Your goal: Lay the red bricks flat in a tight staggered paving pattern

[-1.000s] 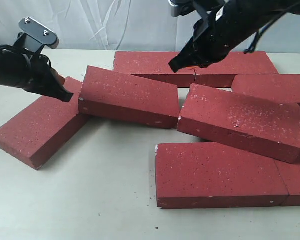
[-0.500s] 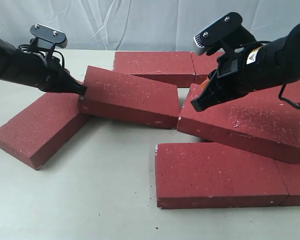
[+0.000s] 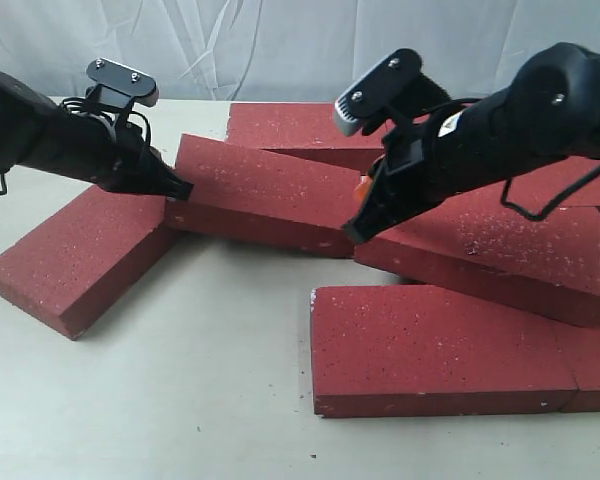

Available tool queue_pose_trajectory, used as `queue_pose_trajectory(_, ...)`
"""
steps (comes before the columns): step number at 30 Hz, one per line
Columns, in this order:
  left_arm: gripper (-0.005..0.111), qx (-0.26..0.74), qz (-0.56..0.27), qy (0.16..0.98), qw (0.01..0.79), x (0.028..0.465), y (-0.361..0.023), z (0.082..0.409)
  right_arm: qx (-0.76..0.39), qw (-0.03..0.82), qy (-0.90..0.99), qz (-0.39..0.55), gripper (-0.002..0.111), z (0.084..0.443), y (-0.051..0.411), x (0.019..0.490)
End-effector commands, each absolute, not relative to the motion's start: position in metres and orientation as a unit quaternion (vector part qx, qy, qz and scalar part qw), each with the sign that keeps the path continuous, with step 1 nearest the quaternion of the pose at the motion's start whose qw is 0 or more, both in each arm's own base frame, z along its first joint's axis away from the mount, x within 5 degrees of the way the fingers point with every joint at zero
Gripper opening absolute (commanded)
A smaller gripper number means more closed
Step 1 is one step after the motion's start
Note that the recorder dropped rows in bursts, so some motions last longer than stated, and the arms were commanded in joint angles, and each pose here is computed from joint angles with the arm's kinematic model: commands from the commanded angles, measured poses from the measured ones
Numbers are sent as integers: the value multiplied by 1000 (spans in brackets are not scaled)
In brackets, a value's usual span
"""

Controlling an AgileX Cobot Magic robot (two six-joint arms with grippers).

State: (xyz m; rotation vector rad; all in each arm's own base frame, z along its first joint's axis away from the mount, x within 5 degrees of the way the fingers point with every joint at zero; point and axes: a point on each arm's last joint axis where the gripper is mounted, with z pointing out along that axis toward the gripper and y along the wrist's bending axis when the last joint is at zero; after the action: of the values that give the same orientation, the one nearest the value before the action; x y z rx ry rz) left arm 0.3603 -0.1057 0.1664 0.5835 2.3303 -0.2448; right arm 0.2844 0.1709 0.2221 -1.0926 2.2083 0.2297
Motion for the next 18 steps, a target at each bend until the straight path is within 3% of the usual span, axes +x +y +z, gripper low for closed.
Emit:
queue_pose_trajectory(1,0,224,-100,901,358,361,-109,168,-441,315,834,103,-1,205,197,295)
queue_pose_trajectory(10,0,225,-98,901,359,361,-108,168,-486,231,836,108,-1,188,201,294)
queue_pose_trajectory(18,0,225,-98,901,359,361,-108,168,-465,218,857,34,-1,185,188,300)
